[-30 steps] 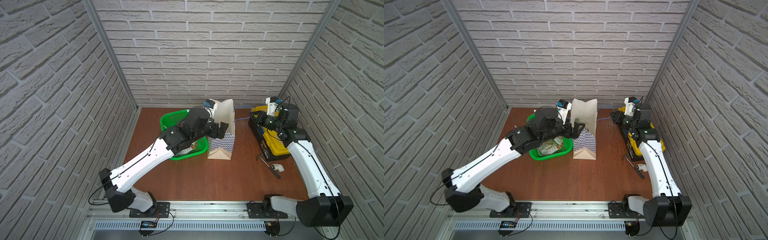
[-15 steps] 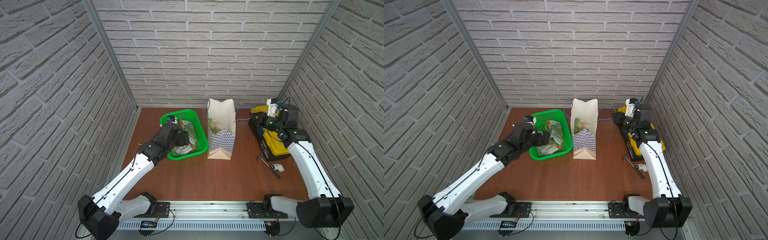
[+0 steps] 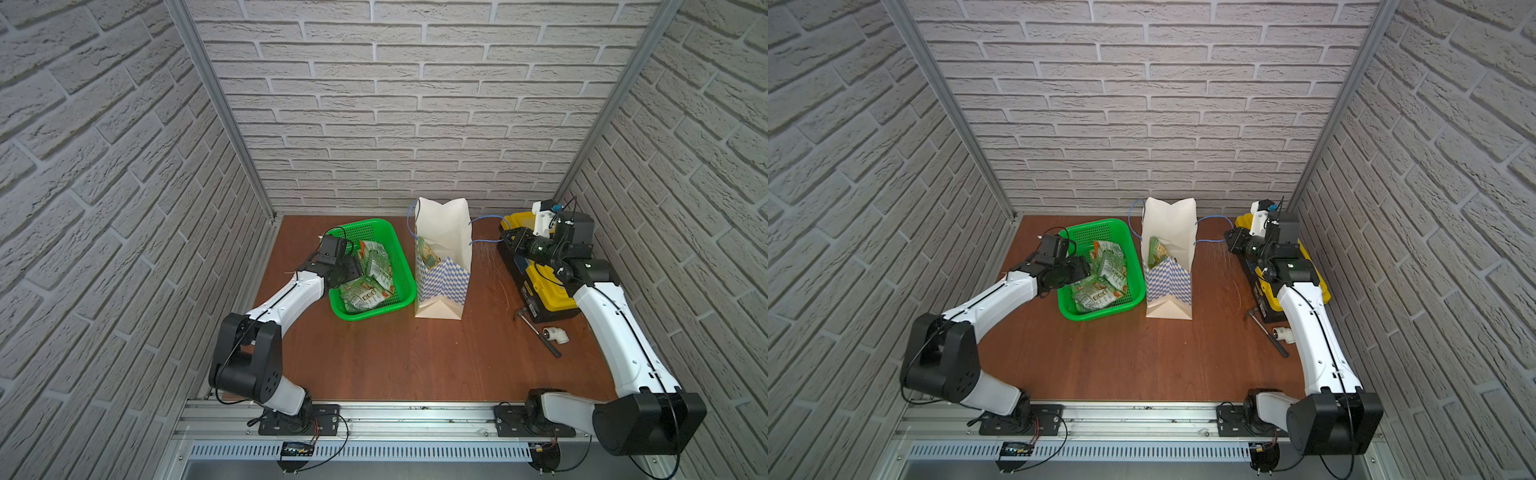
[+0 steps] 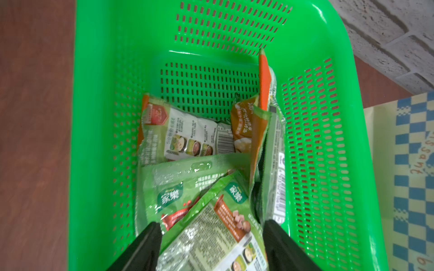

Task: Place the condiment packets inside the bag
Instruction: Pick up the condiment packet from the storage box.

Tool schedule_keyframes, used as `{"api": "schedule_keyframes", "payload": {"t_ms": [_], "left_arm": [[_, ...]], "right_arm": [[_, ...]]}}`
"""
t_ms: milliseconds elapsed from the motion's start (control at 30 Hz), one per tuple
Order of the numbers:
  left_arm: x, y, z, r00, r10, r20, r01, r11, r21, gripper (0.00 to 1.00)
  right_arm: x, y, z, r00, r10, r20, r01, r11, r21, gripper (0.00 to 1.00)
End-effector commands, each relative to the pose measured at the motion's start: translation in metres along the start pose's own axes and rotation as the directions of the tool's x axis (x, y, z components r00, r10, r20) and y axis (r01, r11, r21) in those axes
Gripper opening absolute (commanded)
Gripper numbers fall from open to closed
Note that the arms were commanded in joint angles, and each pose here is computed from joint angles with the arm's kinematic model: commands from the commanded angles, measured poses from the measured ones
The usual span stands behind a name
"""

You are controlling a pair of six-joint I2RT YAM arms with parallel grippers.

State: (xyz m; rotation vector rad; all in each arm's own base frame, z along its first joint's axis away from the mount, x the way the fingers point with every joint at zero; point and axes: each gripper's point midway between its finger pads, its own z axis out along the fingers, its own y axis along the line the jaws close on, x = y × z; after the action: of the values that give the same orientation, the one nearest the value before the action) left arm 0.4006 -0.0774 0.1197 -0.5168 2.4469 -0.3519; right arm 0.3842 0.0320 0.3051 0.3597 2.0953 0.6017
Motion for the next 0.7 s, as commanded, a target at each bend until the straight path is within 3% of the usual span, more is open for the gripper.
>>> {"api": "schedule_keyframes", "payload": {"t_ms": [0, 200, 667], "left_arm": [[-0.038, -0.022, 0.001, 0.995, -0.034, 0.098, 0.027, 0.997, 0.076, 0.71], [-0.046, -0.023, 0.026, 0.994, -0.065, 0.082, 0.057, 0.994, 0.097, 0.65], [-0.048, -0.017, 0.06, 0.993, -0.101, 0.052, 0.095, 0.99, 0.1, 0.21]], "right_arm": [[-0.001, -0.008, -0.002, 0.999, -0.033, 0.02, 0.033, 0.999, 0.036, 0.22], [0.002, -0.015, 0.002, 0.999, -0.037, 0.011, 0.036, 0.997, 0.065, 0.22], [0.007, -0.021, 0.011, 1.0, -0.023, -0.014, 0.024, 0.997, 0.071, 0.21]]}}
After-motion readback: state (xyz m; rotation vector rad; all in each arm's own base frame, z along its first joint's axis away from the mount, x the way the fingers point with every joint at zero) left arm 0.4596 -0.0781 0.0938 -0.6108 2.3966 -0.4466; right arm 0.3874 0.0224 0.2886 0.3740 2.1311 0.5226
